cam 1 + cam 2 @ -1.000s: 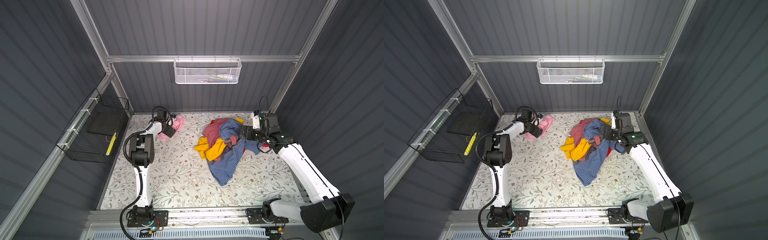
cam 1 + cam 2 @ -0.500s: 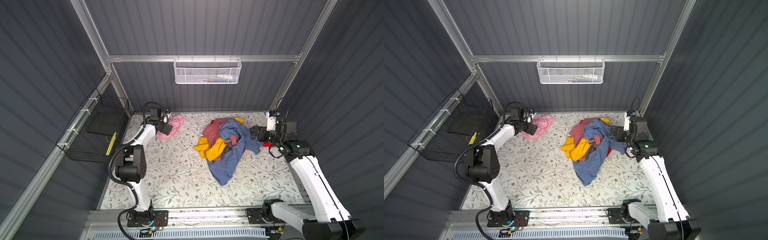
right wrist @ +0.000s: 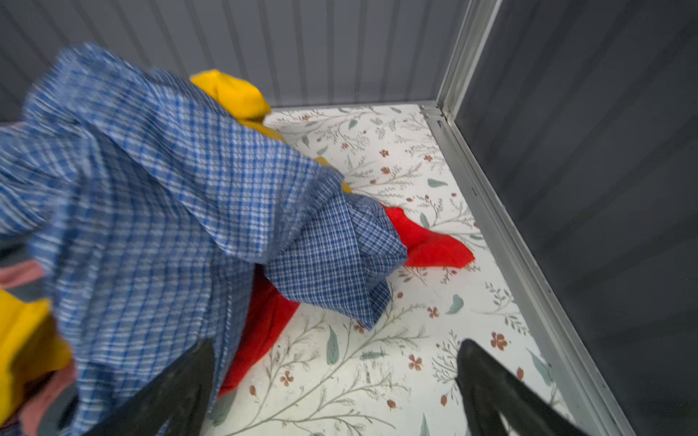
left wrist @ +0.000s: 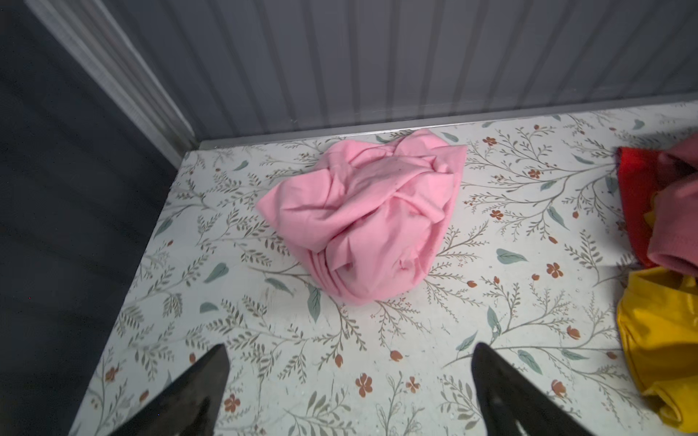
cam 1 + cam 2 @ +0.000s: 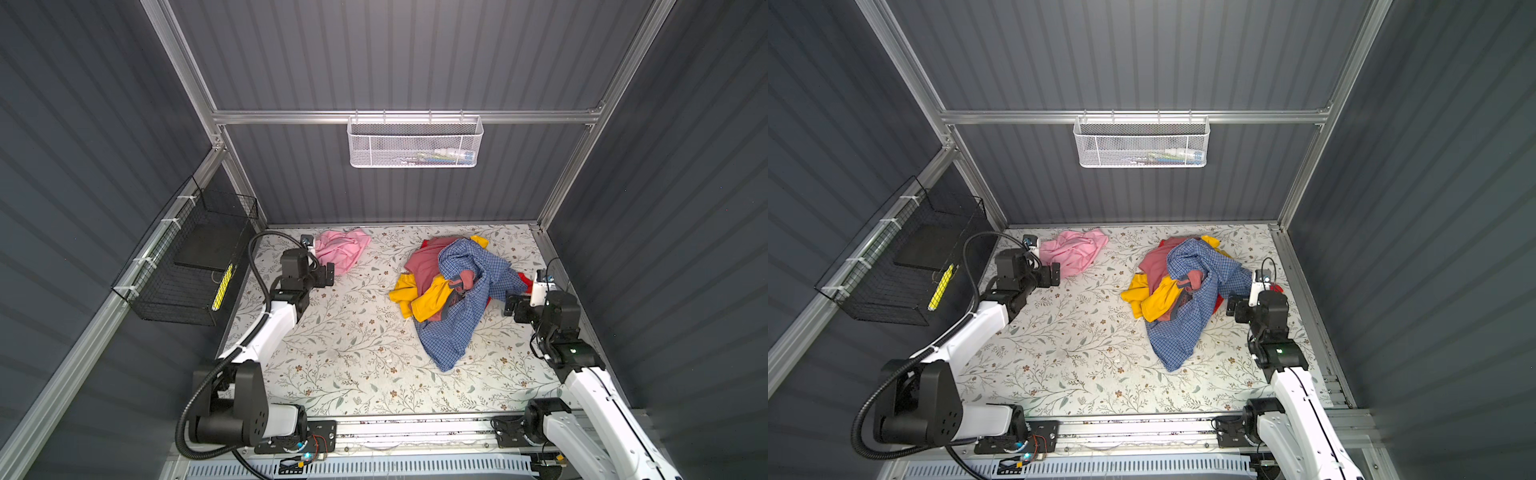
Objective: Pick out a specific cloth from the pile
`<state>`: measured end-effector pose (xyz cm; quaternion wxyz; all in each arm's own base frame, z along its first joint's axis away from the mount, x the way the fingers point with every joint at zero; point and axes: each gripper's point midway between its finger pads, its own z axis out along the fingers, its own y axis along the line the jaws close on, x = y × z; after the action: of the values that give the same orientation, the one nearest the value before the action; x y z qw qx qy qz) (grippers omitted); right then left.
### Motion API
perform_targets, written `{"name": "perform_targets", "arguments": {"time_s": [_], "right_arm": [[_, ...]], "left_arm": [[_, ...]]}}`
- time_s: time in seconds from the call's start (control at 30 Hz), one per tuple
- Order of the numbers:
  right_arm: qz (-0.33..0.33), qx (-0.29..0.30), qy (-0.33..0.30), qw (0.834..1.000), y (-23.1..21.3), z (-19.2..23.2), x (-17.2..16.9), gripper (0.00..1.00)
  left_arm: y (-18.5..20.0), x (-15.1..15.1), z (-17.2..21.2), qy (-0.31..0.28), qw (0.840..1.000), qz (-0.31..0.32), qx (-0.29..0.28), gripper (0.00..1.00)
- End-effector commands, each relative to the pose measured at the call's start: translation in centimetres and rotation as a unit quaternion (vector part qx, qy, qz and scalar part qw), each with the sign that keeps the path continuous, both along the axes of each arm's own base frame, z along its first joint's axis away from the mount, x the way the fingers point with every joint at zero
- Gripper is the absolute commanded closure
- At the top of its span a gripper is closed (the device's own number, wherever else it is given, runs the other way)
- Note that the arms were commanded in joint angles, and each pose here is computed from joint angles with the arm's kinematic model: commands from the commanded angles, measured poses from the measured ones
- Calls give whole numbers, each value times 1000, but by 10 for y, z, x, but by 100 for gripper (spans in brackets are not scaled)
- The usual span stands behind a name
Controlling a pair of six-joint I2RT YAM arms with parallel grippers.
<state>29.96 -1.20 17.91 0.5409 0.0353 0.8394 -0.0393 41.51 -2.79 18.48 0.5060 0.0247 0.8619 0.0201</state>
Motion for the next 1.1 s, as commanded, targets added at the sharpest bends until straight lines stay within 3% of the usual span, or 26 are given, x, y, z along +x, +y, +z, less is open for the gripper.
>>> {"name": "perform_targets", "arguments": {"time_s": [0.0, 0.2, 0.33, 0.67, 0.77, 0.83, 0.9, 0.97, 1.03, 1.07], "right_arm": [[-52, -28, -106, 993, -21, 20, 6, 1], [-64, -37, -171, 983, -28, -5, 3, 1], [-55, -10, -151, 987, -26, -25, 13, 1], [-22, 22, -160, 987, -20, -37, 55, 1], [-14, 20, -167, 986, -18, -48, 65, 1], [-22, 26, -116, 993, -20, -56, 68, 1], [-7, 22, -130, 991, -16, -53, 78, 1], [2, 26, -93, 995, -13, -61, 80, 1], [6, 24, -100, 995, -12, -57, 86, 1], [8, 24, -99, 995, -12, -59, 87, 1]], "left_arm": [[19, -9, -6, -33, 994, 86, -61, 0], [43, -37, -49, 0, 988, 151, -39, 0], [52, -48, -62, -17, 984, 172, -34, 0], [66, -39, -91, -52, 978, 201, 3, 0], [62, -29, -87, -73, 981, 182, 15, 0], [60, -21, -90, -72, 982, 171, 29, 0], [55, -16, -102, -79, 984, 155, 32, 0], [42, -10, -109, -101, 988, 113, 41, 0], [39, -12, -115, -69, 991, 112, 34, 0], [41, -11, -112, -86, 989, 117, 39, 0]]}}
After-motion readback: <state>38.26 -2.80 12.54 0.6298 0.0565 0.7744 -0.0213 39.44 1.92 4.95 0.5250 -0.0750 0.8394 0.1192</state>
